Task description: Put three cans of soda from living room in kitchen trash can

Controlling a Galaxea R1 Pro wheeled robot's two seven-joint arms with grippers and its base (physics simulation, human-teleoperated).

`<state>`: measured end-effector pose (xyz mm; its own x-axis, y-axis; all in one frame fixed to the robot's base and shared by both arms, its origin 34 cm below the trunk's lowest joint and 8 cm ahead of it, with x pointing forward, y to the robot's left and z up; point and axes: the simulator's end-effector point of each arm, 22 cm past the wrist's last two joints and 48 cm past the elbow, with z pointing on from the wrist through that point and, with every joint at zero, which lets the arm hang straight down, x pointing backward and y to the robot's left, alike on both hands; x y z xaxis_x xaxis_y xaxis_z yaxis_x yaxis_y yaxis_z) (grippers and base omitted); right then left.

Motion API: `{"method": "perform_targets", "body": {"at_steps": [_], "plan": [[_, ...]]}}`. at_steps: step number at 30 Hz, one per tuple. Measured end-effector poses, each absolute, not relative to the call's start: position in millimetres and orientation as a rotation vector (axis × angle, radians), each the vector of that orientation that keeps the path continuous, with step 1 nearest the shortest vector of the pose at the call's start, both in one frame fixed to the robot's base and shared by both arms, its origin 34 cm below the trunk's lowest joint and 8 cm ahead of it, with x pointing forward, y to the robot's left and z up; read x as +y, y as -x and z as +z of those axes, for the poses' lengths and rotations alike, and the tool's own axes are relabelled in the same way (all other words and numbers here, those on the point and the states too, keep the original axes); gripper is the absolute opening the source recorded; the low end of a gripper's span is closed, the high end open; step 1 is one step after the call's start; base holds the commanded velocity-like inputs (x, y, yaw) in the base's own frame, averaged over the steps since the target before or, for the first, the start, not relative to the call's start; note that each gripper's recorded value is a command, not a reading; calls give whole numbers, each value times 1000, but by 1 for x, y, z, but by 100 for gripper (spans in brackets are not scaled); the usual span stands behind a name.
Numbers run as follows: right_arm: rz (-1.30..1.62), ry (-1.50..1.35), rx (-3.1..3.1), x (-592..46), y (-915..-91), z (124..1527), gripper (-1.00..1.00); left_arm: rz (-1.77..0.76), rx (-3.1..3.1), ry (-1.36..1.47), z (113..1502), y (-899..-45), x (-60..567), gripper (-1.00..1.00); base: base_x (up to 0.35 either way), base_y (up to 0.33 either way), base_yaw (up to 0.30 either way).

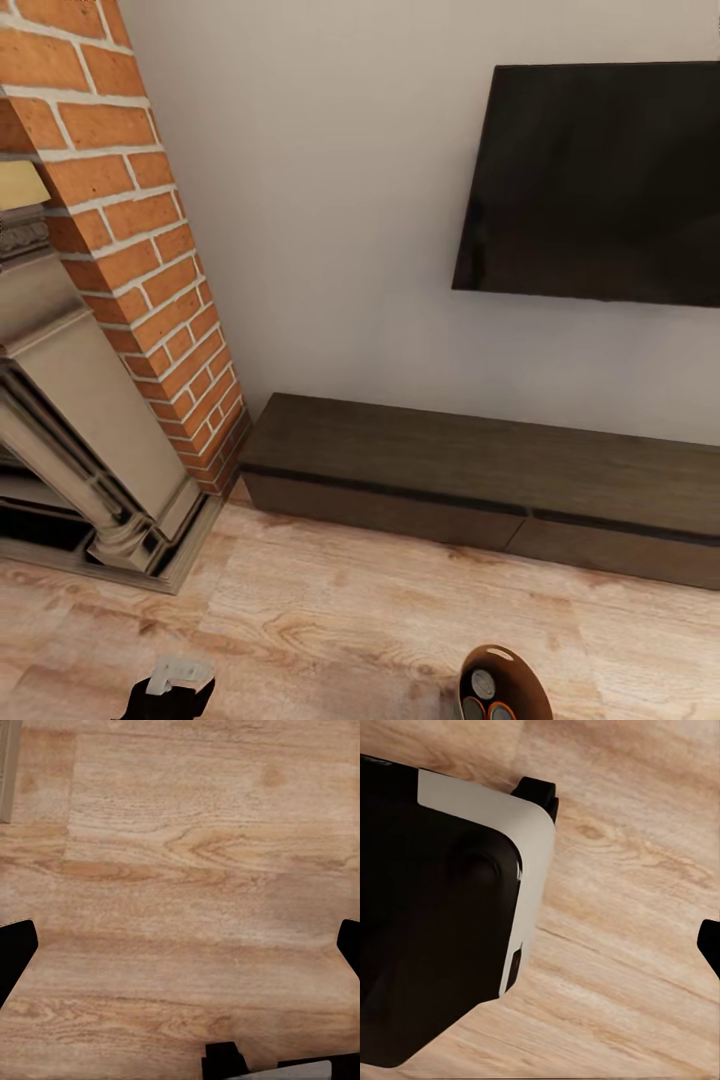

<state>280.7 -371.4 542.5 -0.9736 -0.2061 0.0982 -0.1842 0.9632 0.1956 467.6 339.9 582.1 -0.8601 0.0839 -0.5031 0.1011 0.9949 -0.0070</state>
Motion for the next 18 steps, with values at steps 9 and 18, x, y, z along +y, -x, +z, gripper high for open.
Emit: {"method": "perform_targets", "body": {"at_steps": [9, 18], "plan": [[-265, -231, -3038, -372, -261, 548, 100, -38, 2639, -124, 584, -448, 344, 100, 0, 0, 0], [-276, -208, -3036, -369, -244, 557, 100, -33, 2666, -117, 589, -433, 347, 100, 0, 0, 0]]}}
